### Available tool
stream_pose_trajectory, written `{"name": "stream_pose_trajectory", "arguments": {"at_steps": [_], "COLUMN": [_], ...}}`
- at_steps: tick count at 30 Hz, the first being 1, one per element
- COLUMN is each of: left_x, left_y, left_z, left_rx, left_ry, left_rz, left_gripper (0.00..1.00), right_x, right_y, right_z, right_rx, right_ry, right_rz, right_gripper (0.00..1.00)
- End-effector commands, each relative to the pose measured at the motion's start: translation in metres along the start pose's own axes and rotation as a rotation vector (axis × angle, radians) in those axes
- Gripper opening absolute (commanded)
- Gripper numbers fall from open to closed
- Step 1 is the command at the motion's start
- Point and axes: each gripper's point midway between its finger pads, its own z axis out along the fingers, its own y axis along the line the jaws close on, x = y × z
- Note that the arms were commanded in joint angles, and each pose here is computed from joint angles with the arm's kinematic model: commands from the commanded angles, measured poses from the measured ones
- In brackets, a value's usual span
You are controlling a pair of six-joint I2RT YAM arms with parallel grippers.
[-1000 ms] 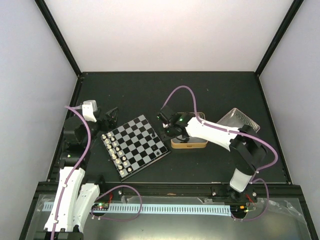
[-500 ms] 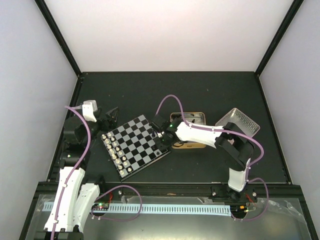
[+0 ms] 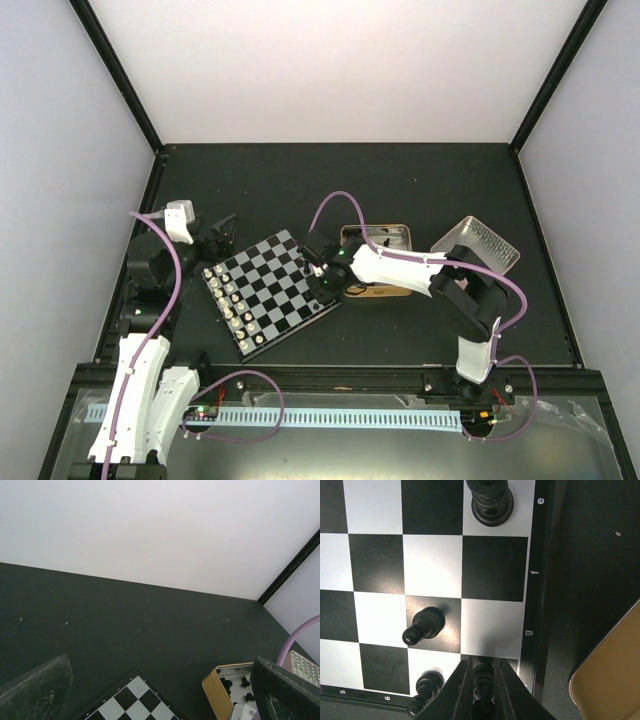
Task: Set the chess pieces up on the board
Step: Place the chess piece on the chessboard, then pick up the chess piece from the storage box.
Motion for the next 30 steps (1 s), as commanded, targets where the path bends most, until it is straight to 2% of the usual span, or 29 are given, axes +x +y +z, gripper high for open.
{"name": "stream_pose_trajectory", "arguments": {"at_steps": [1, 5, 12, 18, 21, 24, 30], "left_x": [-0.005, -0.005, -0.005, -0.008, -0.016, -0.02, -0.022], "left_y": [-0.002, -0.002, -0.004, -0.006, -0.011, -0.032, -0.041], "left_z": [0.0, 0.0, -0.001, -0.003, -0.003, -0.005, -0.005], "left_rx": [0.014, 0.014, 0.021, 0.027, 0.048, 0.165, 0.23], "left_ry": [-0.018, -0.019, -0.018, -0.035, -0.06, -0.076, -0.104], "left_rz": [0.003, 0.002, 0.005, 0.018, 0.021, 0.061, 0.083], "left_gripper": [0.99, 0.99, 0.99, 0.99, 0.99, 0.99, 0.99], "right_x": [0.005, -0.005, -0.034, -0.051, -0.053, -0.052, -0.05], "right_y": [0.003, 0.005, 0.0, -0.047, -0.079, -0.108, -0.145], "right_z": [0.005, -0.005, -0.044, -0.08, -0.084, -0.08, -0.051], "right_rx": [-0.002, -0.002, 0.028, 0.13, 0.159, 0.182, 0.155], "right_ry": [0.027, -0.012, -0.174, -0.344, -0.373, -0.372, -0.32], "right_rz": [-0.011, 0.006, 0.065, 0.209, 0.301, 0.384, 0.523], "right_gripper": [0.17, 0.28, 0.31, 0.41, 0.45, 0.47, 0.47]}}
